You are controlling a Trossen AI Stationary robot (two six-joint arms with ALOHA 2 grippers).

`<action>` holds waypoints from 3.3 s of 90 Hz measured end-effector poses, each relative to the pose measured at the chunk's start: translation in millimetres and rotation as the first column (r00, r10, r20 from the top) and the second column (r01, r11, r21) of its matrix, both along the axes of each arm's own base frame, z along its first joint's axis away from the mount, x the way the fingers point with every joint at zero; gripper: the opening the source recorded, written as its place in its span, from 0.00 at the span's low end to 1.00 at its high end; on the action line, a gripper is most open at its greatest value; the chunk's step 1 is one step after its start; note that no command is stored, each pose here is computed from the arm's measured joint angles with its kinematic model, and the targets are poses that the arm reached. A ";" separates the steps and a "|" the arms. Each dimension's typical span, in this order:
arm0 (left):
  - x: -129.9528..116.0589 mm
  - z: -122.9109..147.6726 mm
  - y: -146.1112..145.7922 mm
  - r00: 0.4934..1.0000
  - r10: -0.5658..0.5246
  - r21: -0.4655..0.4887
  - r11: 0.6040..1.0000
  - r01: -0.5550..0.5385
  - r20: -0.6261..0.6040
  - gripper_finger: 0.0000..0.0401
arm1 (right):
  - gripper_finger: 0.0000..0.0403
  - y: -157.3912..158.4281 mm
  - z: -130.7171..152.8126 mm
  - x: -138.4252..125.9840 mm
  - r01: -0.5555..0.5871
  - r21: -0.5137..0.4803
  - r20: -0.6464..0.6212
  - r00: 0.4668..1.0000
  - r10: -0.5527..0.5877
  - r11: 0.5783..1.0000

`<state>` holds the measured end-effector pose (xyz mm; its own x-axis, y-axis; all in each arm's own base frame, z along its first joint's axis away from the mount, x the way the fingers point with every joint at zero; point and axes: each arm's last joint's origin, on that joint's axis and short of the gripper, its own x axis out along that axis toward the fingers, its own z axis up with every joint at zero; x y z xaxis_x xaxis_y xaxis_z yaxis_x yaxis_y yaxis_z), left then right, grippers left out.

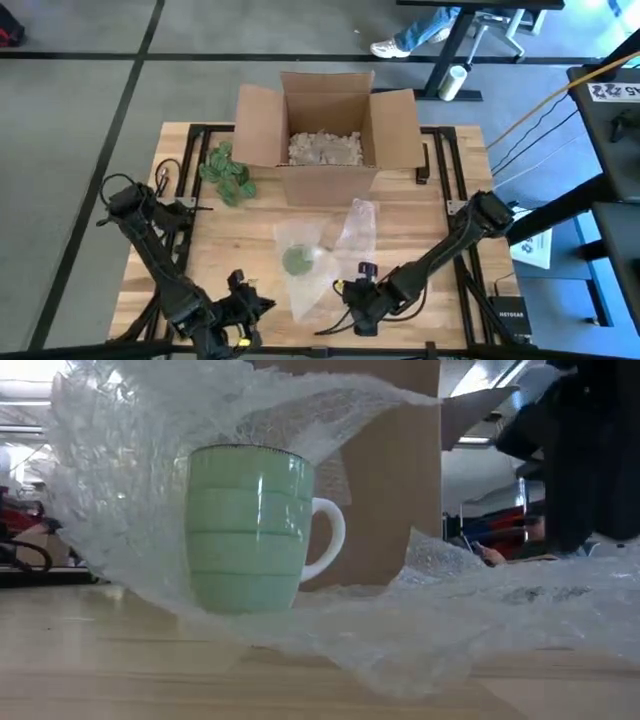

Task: Wrap mug
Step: Wrap the green mug in bubble wrap

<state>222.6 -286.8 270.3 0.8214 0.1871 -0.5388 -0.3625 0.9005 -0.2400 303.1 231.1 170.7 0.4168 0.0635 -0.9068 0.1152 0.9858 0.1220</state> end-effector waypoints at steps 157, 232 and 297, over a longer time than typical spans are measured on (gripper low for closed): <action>-19.1 -6.3 -18.3 0.993 -0.027 -0.006 1.000 0.028 0.113 0.02 | 0.01 2.1 15.1 -21.2 0.500 -0.038 0.288 0.835 -0.469 0.865; -27.1 -6.2 -23.5 0.992 -0.049 -0.012 0.999 0.051 0.114 0.02 | 0.15 -3.1 -10.5 -25.5 0.502 0.035 0.231 0.837 -0.496 0.864; -26.8 -6.1 -23.4 0.992 -0.049 -0.011 0.999 0.050 0.114 0.02 | 0.14 -3.7 -8.0 -22.7 0.496 0.050 0.252 0.834 -0.491 0.867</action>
